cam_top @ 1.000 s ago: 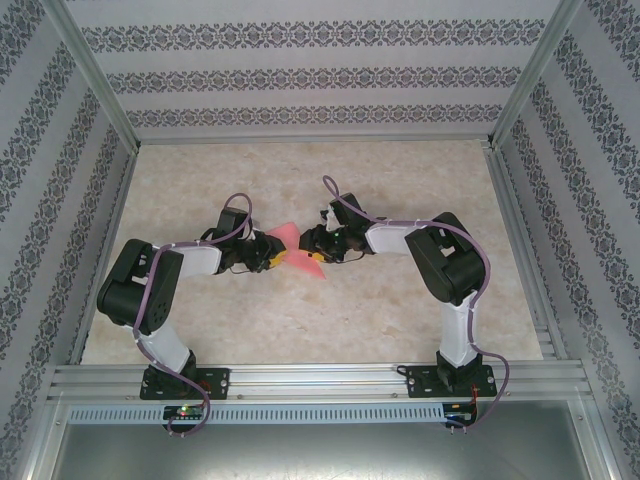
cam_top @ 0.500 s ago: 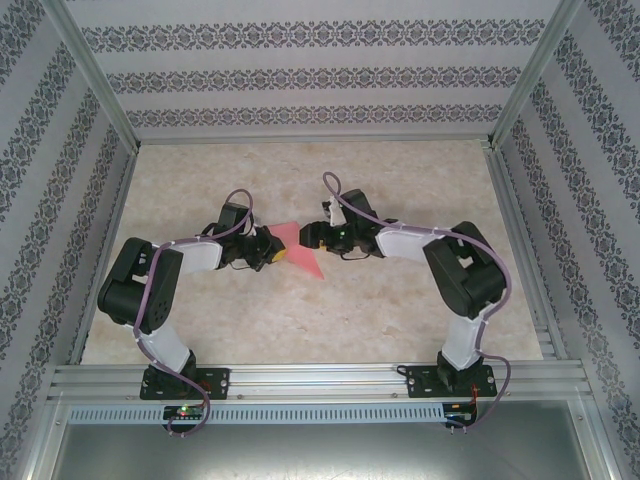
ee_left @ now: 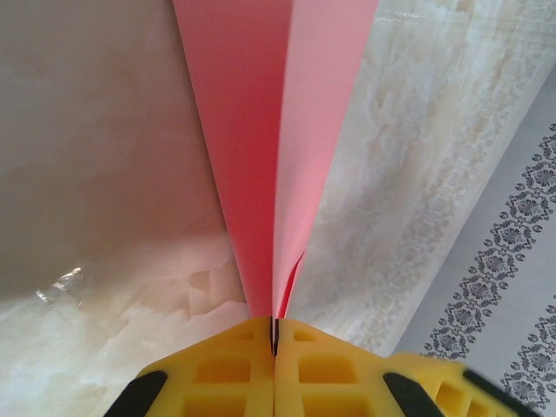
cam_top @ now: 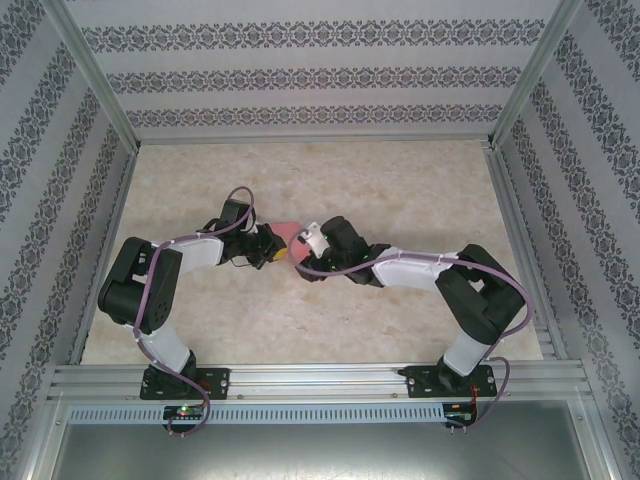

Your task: Fold a paper plane with a square sheet of paper (pick it up from the middle)

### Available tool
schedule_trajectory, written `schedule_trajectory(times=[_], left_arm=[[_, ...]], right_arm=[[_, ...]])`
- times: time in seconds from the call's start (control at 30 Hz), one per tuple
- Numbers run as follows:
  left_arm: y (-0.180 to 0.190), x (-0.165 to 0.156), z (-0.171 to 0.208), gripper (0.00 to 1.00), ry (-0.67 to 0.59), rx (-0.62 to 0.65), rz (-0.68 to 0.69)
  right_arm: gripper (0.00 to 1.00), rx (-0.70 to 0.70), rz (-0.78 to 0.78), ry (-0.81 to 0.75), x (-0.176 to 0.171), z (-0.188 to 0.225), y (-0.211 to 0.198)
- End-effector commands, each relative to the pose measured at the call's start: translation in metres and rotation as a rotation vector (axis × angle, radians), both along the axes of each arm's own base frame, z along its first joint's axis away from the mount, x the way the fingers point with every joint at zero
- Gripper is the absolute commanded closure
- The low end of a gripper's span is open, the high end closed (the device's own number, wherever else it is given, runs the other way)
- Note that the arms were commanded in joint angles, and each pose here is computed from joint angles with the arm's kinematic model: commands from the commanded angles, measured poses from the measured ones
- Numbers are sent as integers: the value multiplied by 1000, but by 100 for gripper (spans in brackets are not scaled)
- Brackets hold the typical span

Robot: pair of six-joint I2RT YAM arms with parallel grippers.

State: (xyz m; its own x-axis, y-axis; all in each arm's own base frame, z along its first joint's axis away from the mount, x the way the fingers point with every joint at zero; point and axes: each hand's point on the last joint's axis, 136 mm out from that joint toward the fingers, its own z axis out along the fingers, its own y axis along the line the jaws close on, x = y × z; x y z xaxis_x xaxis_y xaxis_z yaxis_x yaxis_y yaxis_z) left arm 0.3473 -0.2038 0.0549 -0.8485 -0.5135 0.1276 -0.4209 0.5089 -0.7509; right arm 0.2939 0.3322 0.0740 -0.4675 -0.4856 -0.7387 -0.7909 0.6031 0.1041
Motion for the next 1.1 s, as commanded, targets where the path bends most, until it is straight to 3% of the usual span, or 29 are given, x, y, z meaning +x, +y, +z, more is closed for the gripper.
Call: schedule_trajectory(times=[0.0,0.27,0.5,0.7,0.93,1.07], left_arm=[[-6,-2,8,92,7,-4,-21],[-6,-6,6,92,18,-6,-14],[-5,-8,6,91,16,0,-14],[-3,-10,5,91,23,13,-19],[-1,-11,7,90,17,22,-12],[5,-9,14,83,5,31,-5]], right_arm=[[44,-89,33,-172,13,6,4],[46,-166,97,-255,9,-19,22],[54,-222,66,-318,27,-32,25],[56,-213,83,-360,30,-32,30],[69,-219,91,-362,30,-36,30],[80,-207,96,-354,28,-35,30]])
